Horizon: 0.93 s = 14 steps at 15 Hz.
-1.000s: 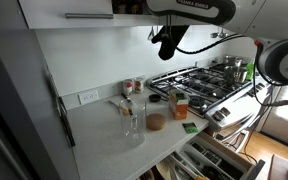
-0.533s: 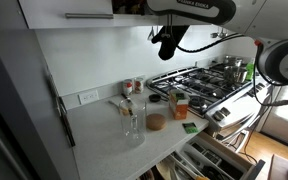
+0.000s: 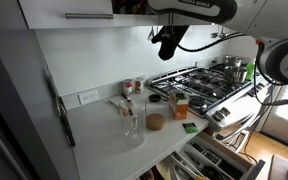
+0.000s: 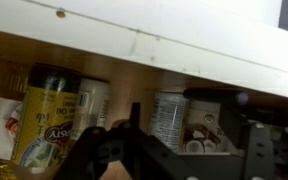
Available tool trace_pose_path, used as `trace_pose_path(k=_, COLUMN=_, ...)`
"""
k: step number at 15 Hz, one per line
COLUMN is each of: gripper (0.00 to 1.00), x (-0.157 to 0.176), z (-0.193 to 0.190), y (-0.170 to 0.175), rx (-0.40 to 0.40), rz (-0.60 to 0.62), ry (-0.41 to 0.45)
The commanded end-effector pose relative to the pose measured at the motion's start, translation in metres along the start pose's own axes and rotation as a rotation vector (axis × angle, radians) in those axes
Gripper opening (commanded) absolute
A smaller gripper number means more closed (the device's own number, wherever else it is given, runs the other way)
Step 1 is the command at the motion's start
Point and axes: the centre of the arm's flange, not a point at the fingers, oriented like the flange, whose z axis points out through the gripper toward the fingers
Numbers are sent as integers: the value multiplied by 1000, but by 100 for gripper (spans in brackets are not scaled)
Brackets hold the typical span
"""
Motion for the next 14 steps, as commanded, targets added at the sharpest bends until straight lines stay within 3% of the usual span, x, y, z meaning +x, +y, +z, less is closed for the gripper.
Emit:
trace_pose_path(k=1, gripper=100, x=15, z=5, y=1, rx=16, rz=0, ry=18)
trace_pose_path(k=6, gripper=100, x=11, z=5, y=0, rx=13, rz=-14, ry=-4)
trace_pose_path(k=8, gripper=74, x=7, z=8, y=0, rx=9, rz=-19, ry=-19)
trace_pose_path(k=9, gripper=70, x=6, z=9, y=0, rx=9, rz=-21, ry=-24)
trace_pose_path(k=14, gripper=29, x=1, z=11, y=3, rx=5, rz=-40, ry=-58)
